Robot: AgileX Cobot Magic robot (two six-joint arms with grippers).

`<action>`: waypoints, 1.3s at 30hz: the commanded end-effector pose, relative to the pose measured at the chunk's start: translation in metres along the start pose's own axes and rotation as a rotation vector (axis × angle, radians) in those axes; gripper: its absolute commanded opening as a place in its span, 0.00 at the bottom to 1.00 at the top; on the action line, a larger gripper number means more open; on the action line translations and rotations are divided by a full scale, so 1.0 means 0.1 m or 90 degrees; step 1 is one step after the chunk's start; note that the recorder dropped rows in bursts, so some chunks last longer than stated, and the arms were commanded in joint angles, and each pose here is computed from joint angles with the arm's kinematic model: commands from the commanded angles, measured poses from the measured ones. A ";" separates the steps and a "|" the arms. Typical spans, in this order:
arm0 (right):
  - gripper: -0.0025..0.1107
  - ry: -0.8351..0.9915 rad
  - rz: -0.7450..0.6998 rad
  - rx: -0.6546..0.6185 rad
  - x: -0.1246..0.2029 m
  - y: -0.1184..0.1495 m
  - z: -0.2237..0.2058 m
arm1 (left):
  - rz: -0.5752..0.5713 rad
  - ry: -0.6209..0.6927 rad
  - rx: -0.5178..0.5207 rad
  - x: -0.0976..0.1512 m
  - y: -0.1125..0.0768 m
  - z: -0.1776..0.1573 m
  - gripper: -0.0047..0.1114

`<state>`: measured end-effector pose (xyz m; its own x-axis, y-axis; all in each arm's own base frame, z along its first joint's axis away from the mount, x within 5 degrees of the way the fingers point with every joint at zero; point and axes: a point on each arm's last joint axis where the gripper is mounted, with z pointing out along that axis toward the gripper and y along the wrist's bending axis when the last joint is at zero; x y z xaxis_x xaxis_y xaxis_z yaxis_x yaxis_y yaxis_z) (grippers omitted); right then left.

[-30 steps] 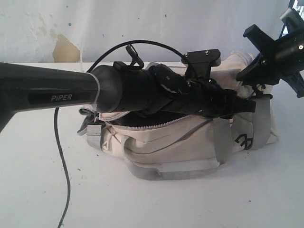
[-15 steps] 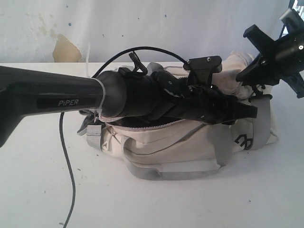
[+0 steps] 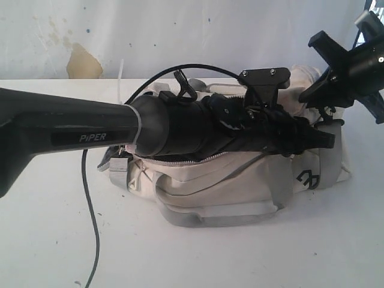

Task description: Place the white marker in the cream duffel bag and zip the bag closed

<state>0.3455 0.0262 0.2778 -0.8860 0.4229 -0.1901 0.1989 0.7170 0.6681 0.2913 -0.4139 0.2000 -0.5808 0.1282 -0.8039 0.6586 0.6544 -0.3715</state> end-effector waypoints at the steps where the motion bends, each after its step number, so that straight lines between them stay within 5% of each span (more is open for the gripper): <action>1: 0.02 -0.001 -0.004 -0.011 0.01 0.03 -0.04 | -0.002 -0.026 -0.017 -0.04 0.00 0.01 0.43; 17: 0.02 -0.002 -0.009 -0.011 0.01 0.03 -0.04 | 0.020 0.008 -0.012 0.15 -0.01 0.12 0.22; 21: 0.02 -0.003 -0.011 -0.009 0.01 0.03 -0.04 | 0.021 0.019 -0.001 0.16 -0.02 0.12 0.04; 29: 0.02 -0.016 -0.024 0.010 -0.01 0.00 -0.04 | 0.038 0.115 0.083 0.22 -0.08 0.05 0.04; 39: 0.02 -0.069 -0.061 0.062 -0.09 -0.07 -0.05 | 0.022 0.229 0.230 -0.07 -0.02 -0.40 0.04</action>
<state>0.3461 0.0204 0.2738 -0.8870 0.3914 -0.2449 0.1776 0.7788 0.6016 0.2833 -0.3957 0.2108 -0.6511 0.3597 -0.6684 0.7499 0.4408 -0.4933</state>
